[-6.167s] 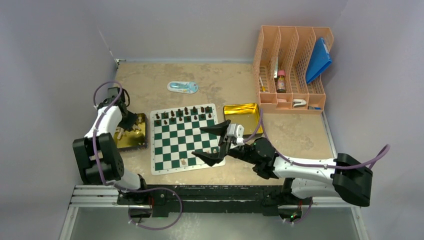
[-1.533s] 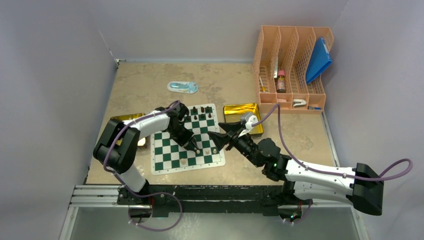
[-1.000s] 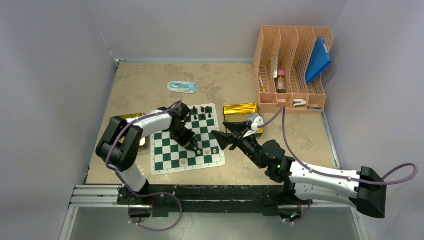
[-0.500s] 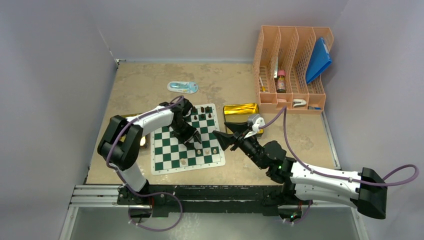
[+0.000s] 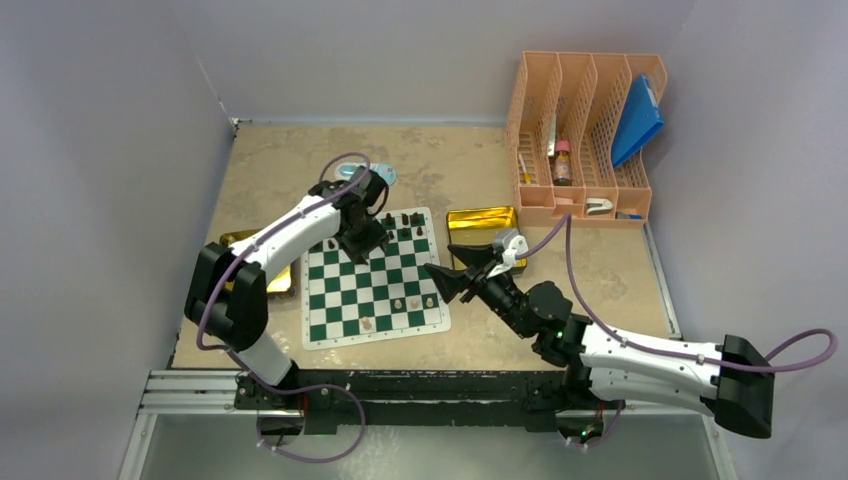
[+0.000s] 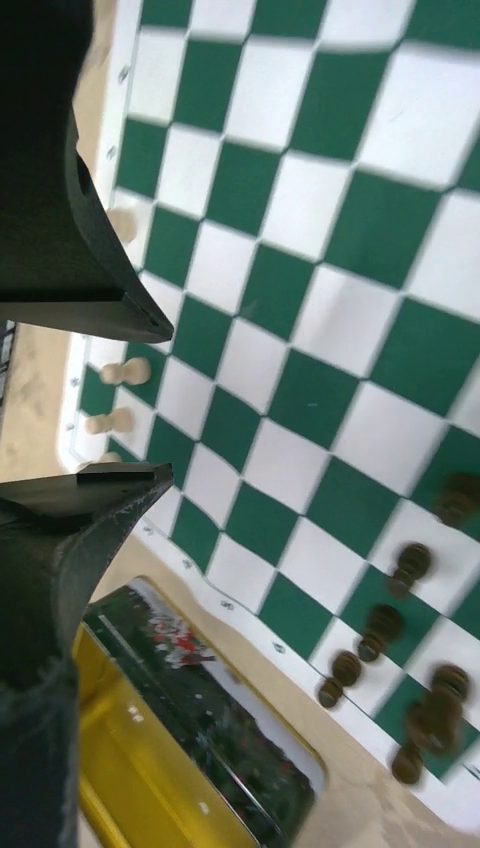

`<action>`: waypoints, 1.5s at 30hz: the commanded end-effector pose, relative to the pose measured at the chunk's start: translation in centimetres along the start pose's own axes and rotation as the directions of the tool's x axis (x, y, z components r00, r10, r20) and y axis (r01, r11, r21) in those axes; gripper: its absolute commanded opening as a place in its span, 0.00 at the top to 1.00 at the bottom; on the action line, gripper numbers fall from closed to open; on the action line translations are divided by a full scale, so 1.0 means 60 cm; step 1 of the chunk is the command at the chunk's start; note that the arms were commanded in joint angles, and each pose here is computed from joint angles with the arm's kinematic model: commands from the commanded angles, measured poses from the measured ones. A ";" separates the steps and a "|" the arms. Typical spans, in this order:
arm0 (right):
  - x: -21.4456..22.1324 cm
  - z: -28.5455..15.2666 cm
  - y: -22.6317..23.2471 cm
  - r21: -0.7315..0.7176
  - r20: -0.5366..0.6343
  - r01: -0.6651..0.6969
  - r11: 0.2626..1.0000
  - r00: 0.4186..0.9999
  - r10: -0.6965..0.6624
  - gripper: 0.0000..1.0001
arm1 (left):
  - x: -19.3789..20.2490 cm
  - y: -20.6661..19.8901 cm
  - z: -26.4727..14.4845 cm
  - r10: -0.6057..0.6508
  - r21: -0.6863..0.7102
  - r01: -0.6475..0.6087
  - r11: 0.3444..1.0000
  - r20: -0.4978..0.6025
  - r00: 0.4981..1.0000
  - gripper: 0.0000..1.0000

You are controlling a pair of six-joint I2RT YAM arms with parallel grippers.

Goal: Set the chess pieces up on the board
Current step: Place the chess piece on the chessboard, then pick up the chess piece from the storage box.

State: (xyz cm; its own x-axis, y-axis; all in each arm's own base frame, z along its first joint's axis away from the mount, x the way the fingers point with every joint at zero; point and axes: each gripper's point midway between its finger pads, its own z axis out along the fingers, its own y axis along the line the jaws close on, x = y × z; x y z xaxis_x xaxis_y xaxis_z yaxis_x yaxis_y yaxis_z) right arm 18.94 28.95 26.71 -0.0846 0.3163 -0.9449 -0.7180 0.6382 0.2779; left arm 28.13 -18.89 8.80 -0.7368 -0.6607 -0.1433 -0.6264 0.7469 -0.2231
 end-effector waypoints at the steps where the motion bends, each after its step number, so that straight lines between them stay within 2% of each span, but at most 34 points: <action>1: -0.042 0.013 0.024 -0.046 0.065 -0.003 0.999 0.998 0.006 0.32 | -0.106 0.006 -0.044 0.207 -0.098 -0.186 0.978 0.293 0.934 0.53; 4: -0.043 0.017 0.033 -0.071 0.067 -0.005 0.997 0.998 0.010 0.32 | -0.164 0.018 -0.073 0.268 -0.124 -0.239 0.963 0.370 0.890 0.53; 8: -0.034 0.023 0.036 -0.079 0.051 0.008 0.997 0.999 -0.004 0.32 | -0.247 0.067 -0.105 0.231 -0.098 -0.209 0.973 0.424 0.876 0.55; 12: -0.029 0.022 0.038 -0.086 0.052 -0.007 0.996 0.999 0.011 0.32 | -0.301 0.108 -0.124 0.233 -0.066 -0.230 0.971 0.484 0.844 0.59; 18: -0.017 0.020 0.037 -0.091 0.035 -0.015 0.996 0.999 0.018 0.32 | -0.356 0.178 -0.110 0.117 -0.038 -0.113 0.993 0.488 0.865 0.65; 22: -0.020 0.019 0.030 -0.068 0.040 -0.018 0.998 0.999 0.021 0.31 | -0.371 0.209 -0.078 0.072 -0.056 -0.052 0.997 0.457 0.887 0.67; 28: -0.012 0.014 0.027 -0.067 0.050 -0.045 0.997 0.998 0.048 0.31 | -0.387 0.247 -0.031 0.001 0.005 -0.003 1.000 0.407 0.913 0.72; 31: -0.001 0.019 0.024 -0.054 0.017 -0.028 0.998 0.999 0.029 0.31 | -0.386 0.262 -0.013 0.015 -0.033 -0.003 0.999 0.381 0.924 0.75; 36: -0.015 0.023 0.032 -0.072 0.042 -0.026 0.997 0.999 0.029 0.31 | -0.379 0.286 0.012 0.020 -0.103 0.014 0.995 0.325 0.946 0.76; 45: -0.029 0.018 0.032 -0.072 0.058 -0.032 0.997 0.998 0.036 0.31 | -0.371 0.296 0.036 0.028 -0.124 0.009 0.992 0.290 0.957 0.75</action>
State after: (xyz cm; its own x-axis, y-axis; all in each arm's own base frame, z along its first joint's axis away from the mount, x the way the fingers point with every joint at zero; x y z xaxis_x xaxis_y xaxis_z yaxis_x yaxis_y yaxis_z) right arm 18.47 30.75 25.64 -0.1113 0.2925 -0.9498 -0.7580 0.5930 0.2714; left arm 33.38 8.45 6.19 -0.6402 -0.6464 -0.4151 -0.6706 0.7338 -0.1086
